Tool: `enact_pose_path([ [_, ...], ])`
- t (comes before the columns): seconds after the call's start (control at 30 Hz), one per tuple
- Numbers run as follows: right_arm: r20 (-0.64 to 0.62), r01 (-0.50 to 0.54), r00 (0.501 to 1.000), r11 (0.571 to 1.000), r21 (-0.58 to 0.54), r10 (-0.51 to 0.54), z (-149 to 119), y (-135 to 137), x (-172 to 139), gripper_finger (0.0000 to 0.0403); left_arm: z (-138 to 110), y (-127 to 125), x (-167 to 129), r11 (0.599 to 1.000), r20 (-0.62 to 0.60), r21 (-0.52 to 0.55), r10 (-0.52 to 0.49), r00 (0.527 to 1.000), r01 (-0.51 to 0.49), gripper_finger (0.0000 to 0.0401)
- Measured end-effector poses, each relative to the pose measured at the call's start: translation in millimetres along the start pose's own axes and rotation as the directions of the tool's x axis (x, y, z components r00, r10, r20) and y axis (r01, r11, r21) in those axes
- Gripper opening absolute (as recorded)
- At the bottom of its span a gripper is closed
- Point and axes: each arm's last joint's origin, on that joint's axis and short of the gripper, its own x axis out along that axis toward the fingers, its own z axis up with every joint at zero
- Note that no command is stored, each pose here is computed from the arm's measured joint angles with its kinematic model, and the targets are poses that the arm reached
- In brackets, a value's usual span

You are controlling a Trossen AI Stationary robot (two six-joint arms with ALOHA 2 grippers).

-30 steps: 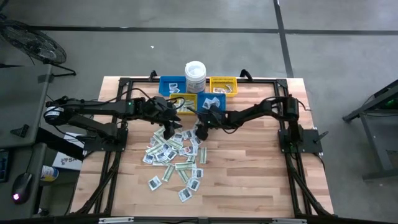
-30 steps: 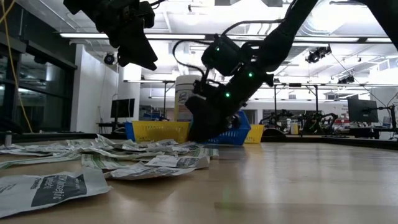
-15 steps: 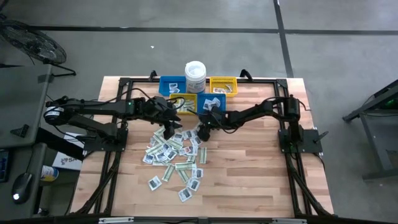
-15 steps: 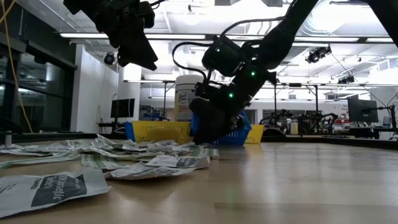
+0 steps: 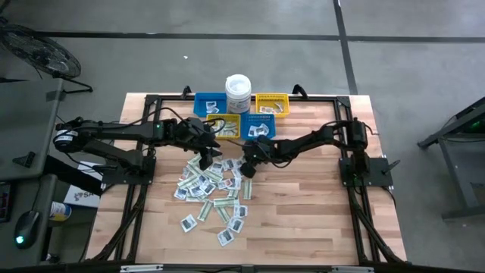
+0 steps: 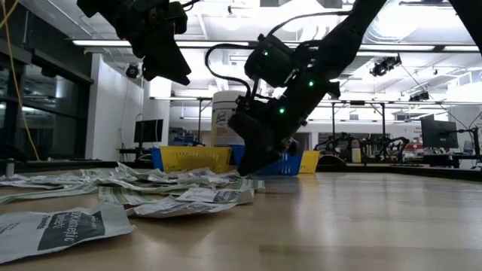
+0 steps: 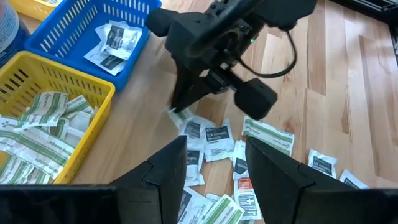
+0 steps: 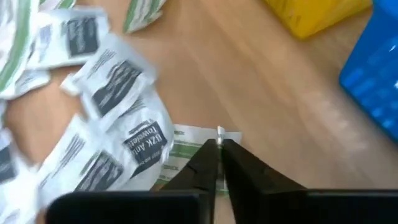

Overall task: Pick & Place First Aid Supplies
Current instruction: Put the green bandage pad into the left yellow bin

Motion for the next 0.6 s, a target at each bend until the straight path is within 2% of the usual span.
enact_pose_path([
  [0.07,-0.008,-0.006,1.000,1.000,-0.006,0.006,0.4,2.0,-4.8,0.0005,0.0,0.0,0.0,1.000,0.000,0.000,-0.001,1.000,0.001,0.0165],
  [0.3,0.039,-0.019,0.999,1.000,0.012,0.018,14.1,5.3,-27.3,0.0003,0.0,-0.1,0.0,1.000,0.000,0.000,-0.002,1.000,0.002,0.0165],
  [0.6,0.161,0.037,0.986,0.999,-0.012,-0.035,36.9,3.9,-64.4,0.0002,0.6,-0.2,0.0,1.000,0.006,0.000,0.000,1.000,0.000,0.0165],
])
